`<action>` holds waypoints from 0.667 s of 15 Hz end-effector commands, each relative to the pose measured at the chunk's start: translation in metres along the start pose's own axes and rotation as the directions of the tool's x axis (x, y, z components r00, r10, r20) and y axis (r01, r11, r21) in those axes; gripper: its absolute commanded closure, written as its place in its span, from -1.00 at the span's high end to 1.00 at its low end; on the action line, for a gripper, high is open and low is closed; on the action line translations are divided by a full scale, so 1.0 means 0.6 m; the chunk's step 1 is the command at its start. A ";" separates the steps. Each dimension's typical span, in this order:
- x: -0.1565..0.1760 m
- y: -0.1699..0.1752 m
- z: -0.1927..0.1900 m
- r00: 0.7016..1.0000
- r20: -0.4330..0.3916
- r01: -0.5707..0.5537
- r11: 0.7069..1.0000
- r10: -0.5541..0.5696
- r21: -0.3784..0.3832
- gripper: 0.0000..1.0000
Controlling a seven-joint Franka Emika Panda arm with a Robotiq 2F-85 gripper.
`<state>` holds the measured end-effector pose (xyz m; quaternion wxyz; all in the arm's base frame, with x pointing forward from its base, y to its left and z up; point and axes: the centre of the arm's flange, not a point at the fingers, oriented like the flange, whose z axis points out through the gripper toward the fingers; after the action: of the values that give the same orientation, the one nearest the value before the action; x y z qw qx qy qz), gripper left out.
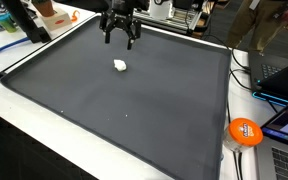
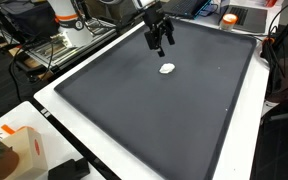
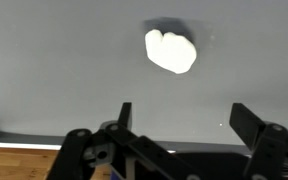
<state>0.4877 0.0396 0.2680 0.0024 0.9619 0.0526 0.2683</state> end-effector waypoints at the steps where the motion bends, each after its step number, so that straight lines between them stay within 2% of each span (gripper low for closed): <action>1: -0.032 0.003 0.039 0.999 -0.039 0.021 1.000 -0.020 0.019 1.00; 5: -0.044 0.016 0.064 0.998 -0.062 0.017 0.999 -0.014 0.036 1.00; 10: -0.062 0.018 0.087 0.999 -0.035 0.040 0.998 -0.039 0.045 1.00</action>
<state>0.4929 0.0186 0.2321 -0.0174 0.9552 0.0750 0.2858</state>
